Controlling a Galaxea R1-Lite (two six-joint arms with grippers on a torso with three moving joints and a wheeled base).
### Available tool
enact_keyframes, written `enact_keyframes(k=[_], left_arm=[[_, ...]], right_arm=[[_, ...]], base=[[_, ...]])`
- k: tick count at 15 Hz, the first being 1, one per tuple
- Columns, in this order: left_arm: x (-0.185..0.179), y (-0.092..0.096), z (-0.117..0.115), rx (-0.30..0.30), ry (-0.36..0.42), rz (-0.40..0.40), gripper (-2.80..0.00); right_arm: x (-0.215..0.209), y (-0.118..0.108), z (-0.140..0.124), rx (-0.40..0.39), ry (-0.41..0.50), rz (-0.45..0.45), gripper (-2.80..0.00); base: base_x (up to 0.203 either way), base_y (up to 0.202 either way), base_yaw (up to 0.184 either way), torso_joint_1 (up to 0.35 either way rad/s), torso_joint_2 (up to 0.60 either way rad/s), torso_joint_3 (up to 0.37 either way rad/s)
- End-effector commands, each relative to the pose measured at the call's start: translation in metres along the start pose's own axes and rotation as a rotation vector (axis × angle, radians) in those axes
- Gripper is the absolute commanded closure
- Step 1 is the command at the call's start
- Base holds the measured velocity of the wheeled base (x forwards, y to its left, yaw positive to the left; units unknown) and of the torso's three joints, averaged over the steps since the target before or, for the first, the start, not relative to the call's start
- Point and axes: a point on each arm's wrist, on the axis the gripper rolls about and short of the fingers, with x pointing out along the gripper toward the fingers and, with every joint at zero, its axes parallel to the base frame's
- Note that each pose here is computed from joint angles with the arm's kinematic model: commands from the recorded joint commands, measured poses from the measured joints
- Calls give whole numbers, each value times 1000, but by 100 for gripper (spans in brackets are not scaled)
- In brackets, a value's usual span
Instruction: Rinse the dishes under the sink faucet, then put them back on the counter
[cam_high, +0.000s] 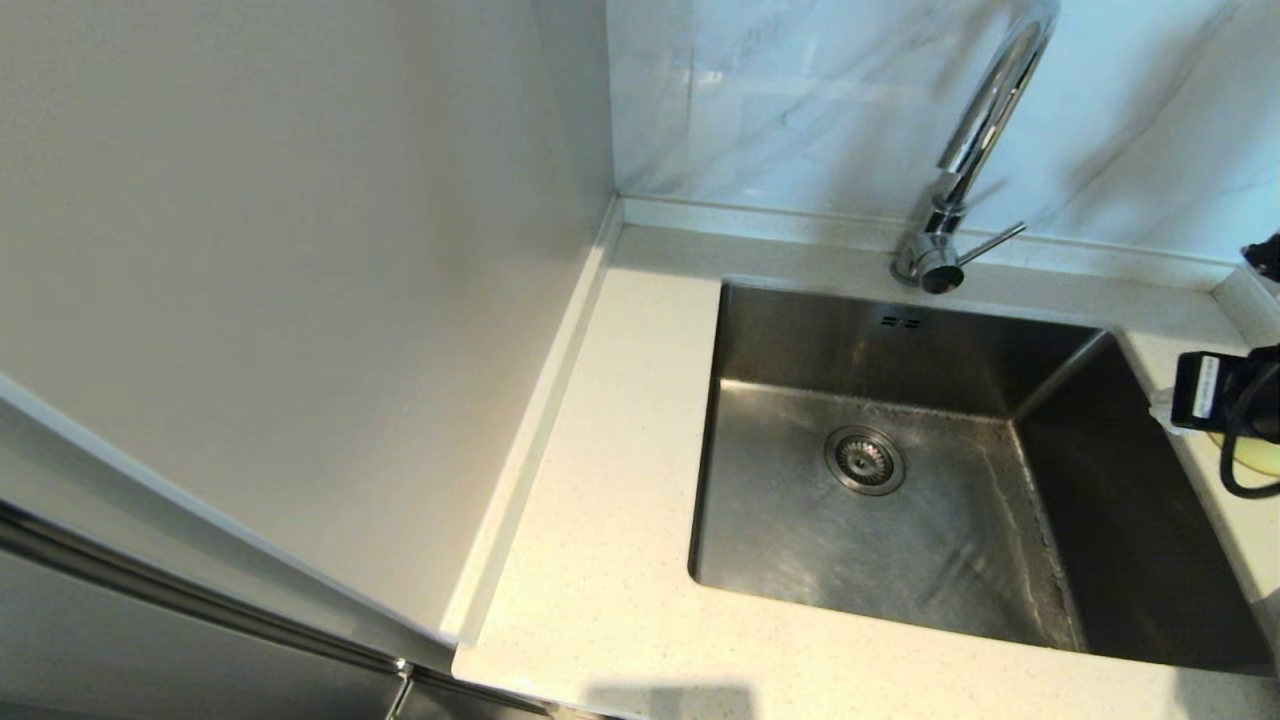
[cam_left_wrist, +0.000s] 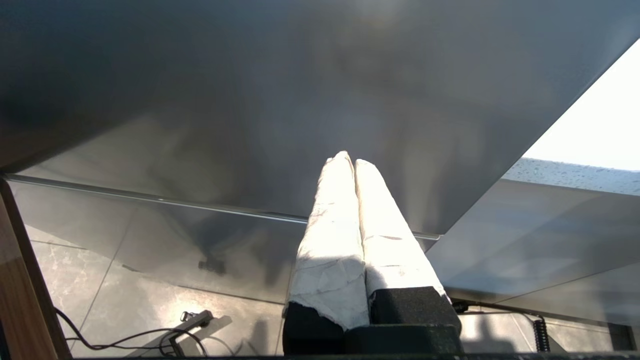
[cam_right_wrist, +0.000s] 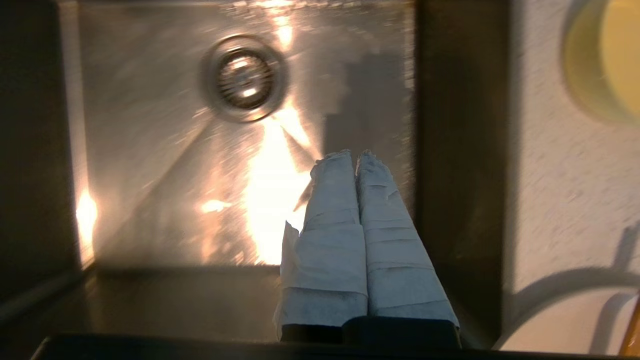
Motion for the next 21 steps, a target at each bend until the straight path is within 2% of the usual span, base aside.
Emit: enact_keyframes(k=[1, 4, 8, 13, 16, 21], left_arm=[[0, 0, 0, 0, 0, 0, 0], [0, 0, 0, 0, 0, 0, 0], [0, 0, 0, 0, 0, 0, 0], [0, 0, 0, 0, 0, 0, 0], [0, 0, 0, 0, 0, 0, 0], [0, 0, 0, 0, 0, 0, 0]], right_arm=[[-53, -4, -12, 4, -98, 88, 0], [-95, -8, -40, -5, -125, 175, 0], [-130, -13, -76, -17, -81, 247, 0], [-175, -19, -124, -143, -39, 393, 0], [-179, -23, -153, -161, 18, 409, 0], [-189, -29, -188, -169, -55, 384, 0]], base=[[0, 0, 0, 0, 0, 0], [0, 0, 0, 0, 0, 0], [0, 0, 0, 0, 0, 0], [0, 0, 0, 0, 0, 0], [0, 0, 0, 0, 0, 0], [0, 0, 0, 0, 0, 0]])
